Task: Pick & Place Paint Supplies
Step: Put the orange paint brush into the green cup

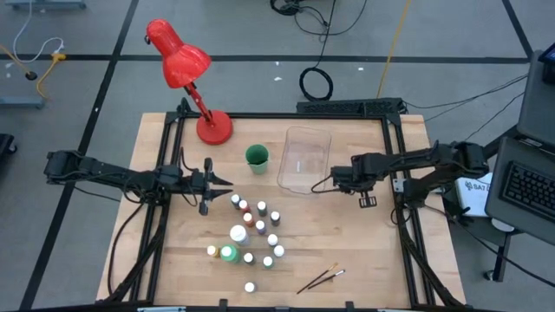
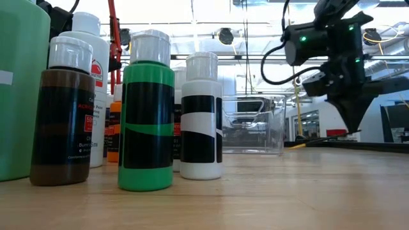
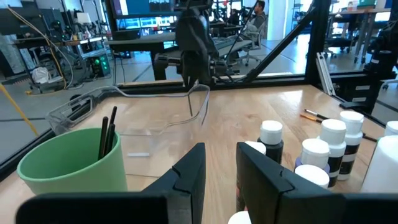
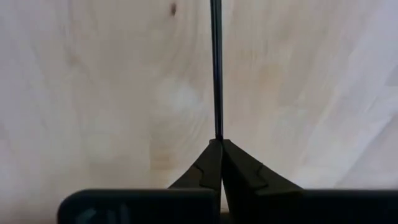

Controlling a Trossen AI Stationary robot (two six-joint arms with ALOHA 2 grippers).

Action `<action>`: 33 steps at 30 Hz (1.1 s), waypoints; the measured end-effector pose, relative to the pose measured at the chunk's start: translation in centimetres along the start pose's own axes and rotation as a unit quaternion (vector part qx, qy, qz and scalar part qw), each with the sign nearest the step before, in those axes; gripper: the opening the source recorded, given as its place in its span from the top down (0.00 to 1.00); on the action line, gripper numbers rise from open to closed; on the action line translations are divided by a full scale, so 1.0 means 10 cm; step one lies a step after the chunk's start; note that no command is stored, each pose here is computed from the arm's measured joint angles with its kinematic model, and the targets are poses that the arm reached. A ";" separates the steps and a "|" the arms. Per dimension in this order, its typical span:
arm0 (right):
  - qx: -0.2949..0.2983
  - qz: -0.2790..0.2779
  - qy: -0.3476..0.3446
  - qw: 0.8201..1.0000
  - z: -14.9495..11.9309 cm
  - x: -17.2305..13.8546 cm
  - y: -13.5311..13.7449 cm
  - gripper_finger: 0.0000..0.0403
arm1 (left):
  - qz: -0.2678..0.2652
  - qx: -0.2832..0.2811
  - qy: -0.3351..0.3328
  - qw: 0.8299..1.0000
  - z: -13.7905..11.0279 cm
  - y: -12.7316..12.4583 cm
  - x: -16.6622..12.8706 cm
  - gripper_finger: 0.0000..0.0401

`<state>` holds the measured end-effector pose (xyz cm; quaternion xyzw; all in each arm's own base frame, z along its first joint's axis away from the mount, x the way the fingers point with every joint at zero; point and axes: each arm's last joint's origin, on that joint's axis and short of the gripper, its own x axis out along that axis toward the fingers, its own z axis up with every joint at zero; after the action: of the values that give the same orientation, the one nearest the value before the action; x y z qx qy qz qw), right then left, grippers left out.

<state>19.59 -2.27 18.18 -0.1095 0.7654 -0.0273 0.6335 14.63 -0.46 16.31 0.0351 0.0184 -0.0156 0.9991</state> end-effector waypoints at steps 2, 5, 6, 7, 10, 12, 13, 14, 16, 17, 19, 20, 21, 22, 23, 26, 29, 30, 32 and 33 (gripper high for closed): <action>0.000 -0.008 0.007 1.000 -0.01 0.00 0.02 1.00 | 0.000 0.000 -0.006 1.000 0.01 0.00 0.00 0.77; 0.004 -0.010 0.022 1.000 -0.03 -0.01 0.04 1.00 | 0.000 0.000 -0.009 1.000 0.02 0.00 0.00 0.77; 0.006 -0.011 0.028 1.000 -0.05 -0.02 0.06 1.00 | 0.000 0.000 -0.009 1.000 0.02 0.00 0.00 0.77; 0.011 -0.019 0.033 0.999 -0.06 -0.03 0.07 1.00 | 0.000 -0.001 -0.009 1.000 0.02 0.00 0.00 0.77; 0.013 -0.052 0.060 0.997 -0.14 -0.07 0.12 1.00 | 0.000 -0.024 -0.009 1.000 0.02 0.00 0.00 0.77; 0.015 -0.075 0.064 0.995 -0.17 -0.13 0.15 1.00 | 0.000 -0.050 -0.015 0.999 0.03 0.00 0.00 0.77; 0.016 -0.088 0.057 0.994 -0.18 -0.18 0.17 1.00 | 0.000 -0.063 -0.018 0.998 0.03 0.00 0.00 0.77; 0.015 -0.101 0.051 0.993 -0.18 -0.23 0.19 1.00 | 0.000 -0.075 -0.019 0.997 0.04 0.00 0.00 0.77; 0.005 -0.129 0.035 0.991 -0.19 -0.34 0.25 1.00 | -0.001 -0.092 -0.019 0.996 0.04 0.00 0.00 0.77; 0.001 -0.145 0.022 0.989 -0.19 -0.40 0.27 1.00 | -0.001 -0.098 -0.019 0.995 0.04 0.00 0.00 0.77; -0.009 -0.185 -0.013 0.983 -0.16 -0.55 0.33 1.00 | -0.001 -0.109 -0.020 0.994 0.04 0.00 0.00 0.77; -0.018 -0.204 -0.032 0.978 -0.15 -0.63 0.36 1.00 | -0.001 -0.116 -0.020 0.993 0.04 0.00 0.00 0.77; -0.029 -0.220 -0.051 0.974 -0.13 -0.70 0.40 1.00 | -0.002 -0.125 -0.023 0.992 0.04 0.00 0.00 0.77; -0.044 -0.240 -0.074 0.967 -0.10 -0.78 0.44 1.00 | -0.002 -0.134 -0.030 0.991 0.06 0.00 0.00 0.77; -0.059 -0.261 -0.100 0.958 -0.07 -0.86 0.48 1.00 | 0.001 -0.144 -0.040 0.989 0.08 0.01 0.00 0.77; -0.106 -0.356 -0.158 0.915 0.01 -1.08 0.59 1.00 | 0.003 -0.166 -0.057 0.984 0.12 0.01 0.00 0.77; -0.137 -0.447 -0.189 0.864 0.09 -1.25 0.67 1.00 | -0.007 -0.166 -0.066 0.984 0.20 0.01 0.02 0.77; -0.148 -0.467 -0.199 0.848 0.13 -1.30 0.70 1.00 | -0.007 -0.166 -0.066 0.984 0.23 0.02 0.04 0.77; -0.173 -0.488 -0.222 0.826 0.24 -1.38 0.74 1.00 | -0.007 -0.168 -0.062 0.984 0.28 0.02 0.06 0.77; -0.178 -0.495 -0.237 0.817 0.30 -1.41 0.76 1.00 | -0.007 -0.169 -0.060 0.984 0.31 0.02 0.07 0.77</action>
<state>23.93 8.24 29.81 -0.5875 0.4262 -0.1733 0.6657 15.48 -0.50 19.34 -0.1356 -0.0387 -0.0210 0.9898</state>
